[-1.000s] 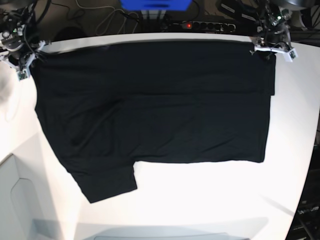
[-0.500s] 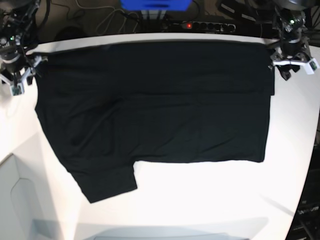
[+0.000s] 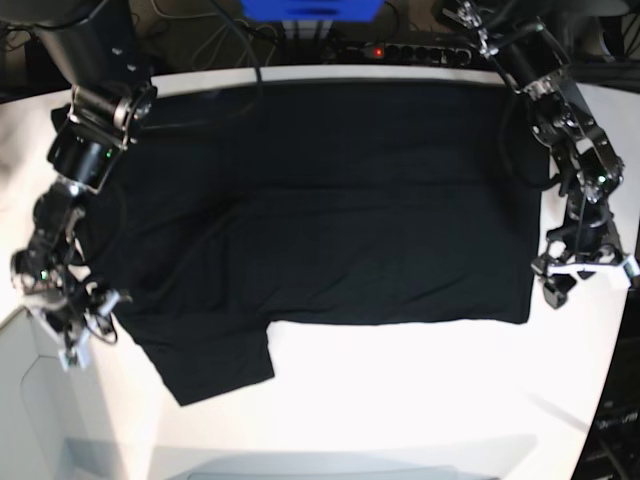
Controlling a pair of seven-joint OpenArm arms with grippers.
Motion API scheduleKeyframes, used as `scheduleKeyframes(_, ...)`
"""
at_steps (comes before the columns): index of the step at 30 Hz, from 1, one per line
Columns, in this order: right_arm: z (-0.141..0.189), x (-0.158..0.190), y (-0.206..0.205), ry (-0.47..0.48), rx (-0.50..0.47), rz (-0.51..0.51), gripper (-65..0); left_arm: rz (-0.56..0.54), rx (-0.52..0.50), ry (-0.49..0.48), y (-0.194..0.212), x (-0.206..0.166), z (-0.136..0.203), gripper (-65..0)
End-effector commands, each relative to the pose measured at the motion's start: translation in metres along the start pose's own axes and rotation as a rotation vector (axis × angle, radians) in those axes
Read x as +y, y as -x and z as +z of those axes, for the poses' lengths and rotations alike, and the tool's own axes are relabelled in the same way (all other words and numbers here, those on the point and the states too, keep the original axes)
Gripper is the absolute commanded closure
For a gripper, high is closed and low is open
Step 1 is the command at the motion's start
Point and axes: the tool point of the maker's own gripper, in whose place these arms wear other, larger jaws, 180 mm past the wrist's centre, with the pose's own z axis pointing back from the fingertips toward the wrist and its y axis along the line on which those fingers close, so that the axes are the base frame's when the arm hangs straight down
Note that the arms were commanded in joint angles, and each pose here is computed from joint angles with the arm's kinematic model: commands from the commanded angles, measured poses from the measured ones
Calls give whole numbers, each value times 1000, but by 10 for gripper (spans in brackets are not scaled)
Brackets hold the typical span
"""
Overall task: Fold the T-shirt properly
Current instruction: 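Reach both grippers to the hem corners and grasp them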
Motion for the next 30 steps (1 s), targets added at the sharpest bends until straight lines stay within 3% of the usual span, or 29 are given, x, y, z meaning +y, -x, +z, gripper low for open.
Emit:
scheduleKeyframes(1, 1, -14, -25, 11, -64, -4, -253, 1, -26, 6, -15, -2, -10, -455)
scheduleKeyframes(6, -32, -15, -29, -44, -135, -138, -264, 22, 93, -4, 6, -3, -61, -456)
scheduleKeyframes(14, -53, 0, -6, -90, -180, -239, -324, -161, 53, -80, 27, 0, -103, -457)
scheduleKeyframes(18, -57, 7, 3, -106, -169, -251, -325, -168, 67, -99, 40, 4, -116, -457)
scheduleKeyframes(24, -64, 29, 18, -150, -107, -188, -323, -140, 123, -129, 59, 13, -126, -457)
scheduleKeyframes(30, -65, 35, 32, -158, -82, -182, -320, -231, 176, -88, 79, -5, -130, -454)
